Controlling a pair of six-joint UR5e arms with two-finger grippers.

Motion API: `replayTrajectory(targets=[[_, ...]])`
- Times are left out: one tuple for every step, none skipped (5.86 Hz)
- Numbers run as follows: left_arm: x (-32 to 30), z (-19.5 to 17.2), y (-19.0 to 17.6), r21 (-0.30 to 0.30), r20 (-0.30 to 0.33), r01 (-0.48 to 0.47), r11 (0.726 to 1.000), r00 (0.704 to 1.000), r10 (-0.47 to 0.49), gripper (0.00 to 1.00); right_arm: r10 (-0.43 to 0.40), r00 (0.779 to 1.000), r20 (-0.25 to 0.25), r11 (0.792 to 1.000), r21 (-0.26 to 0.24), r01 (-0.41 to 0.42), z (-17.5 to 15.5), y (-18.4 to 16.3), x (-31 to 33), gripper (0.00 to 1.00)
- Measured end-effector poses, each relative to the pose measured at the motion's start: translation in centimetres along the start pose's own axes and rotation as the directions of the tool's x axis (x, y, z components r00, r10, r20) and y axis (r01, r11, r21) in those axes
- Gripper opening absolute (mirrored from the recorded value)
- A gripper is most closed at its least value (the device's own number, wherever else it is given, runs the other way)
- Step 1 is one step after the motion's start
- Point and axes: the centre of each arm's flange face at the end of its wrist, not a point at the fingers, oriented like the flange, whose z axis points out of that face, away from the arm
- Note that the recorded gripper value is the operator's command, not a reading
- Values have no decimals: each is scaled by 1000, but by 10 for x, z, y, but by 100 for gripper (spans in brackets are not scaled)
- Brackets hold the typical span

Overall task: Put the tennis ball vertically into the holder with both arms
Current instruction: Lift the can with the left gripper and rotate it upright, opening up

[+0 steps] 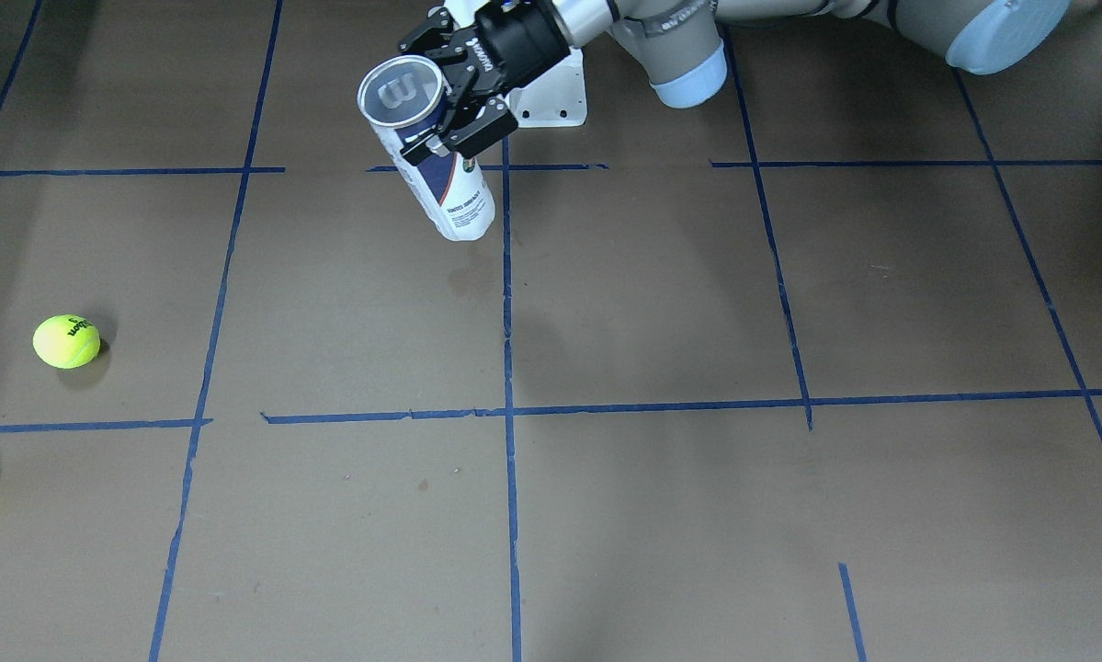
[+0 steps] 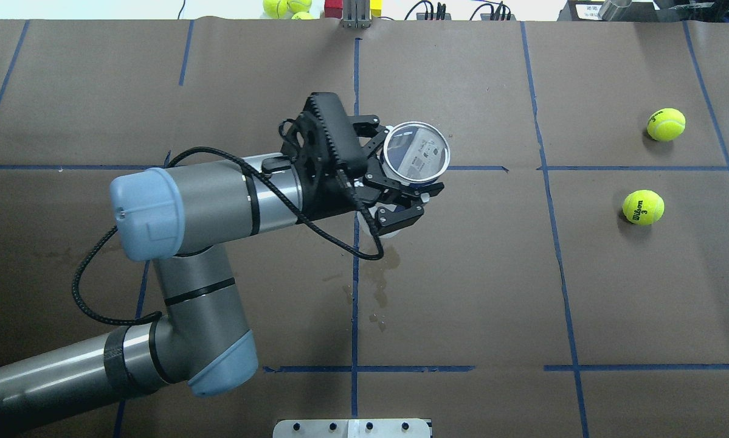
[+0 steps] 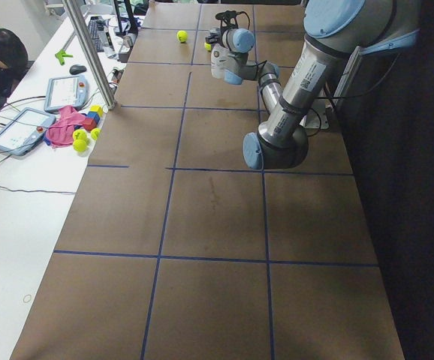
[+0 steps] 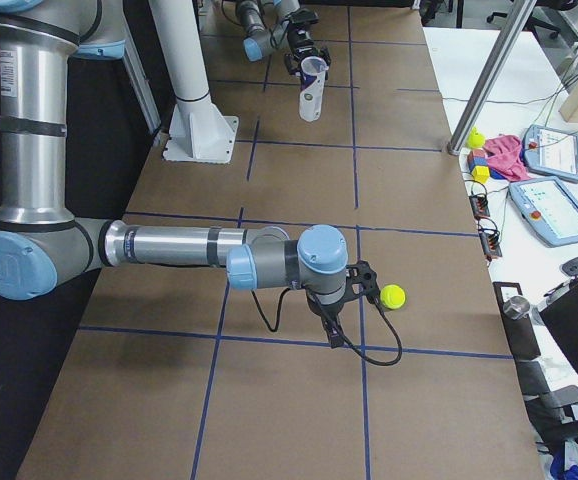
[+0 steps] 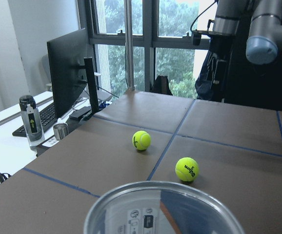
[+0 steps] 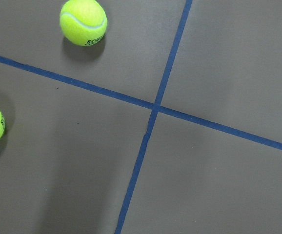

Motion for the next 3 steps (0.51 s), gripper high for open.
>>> replayTrajectory(targets=[[-16, -21, 32, 44, 0, -7, 999, 1000, 7, 79, 0, 1000, 0, 1000, 0, 0, 0, 0, 0, 100], [-31, -26, 74, 68, 11, -7, 998, 1000, 6, 79, -1, 1000, 0, 1000, 1, 1, 0, 0, 0, 100], [-43, -19, 112, 82, 32, -3, 997, 999, 0, 78, -1, 1000, 0, 1000, 1, 1, 0, 0, 0, 100]])
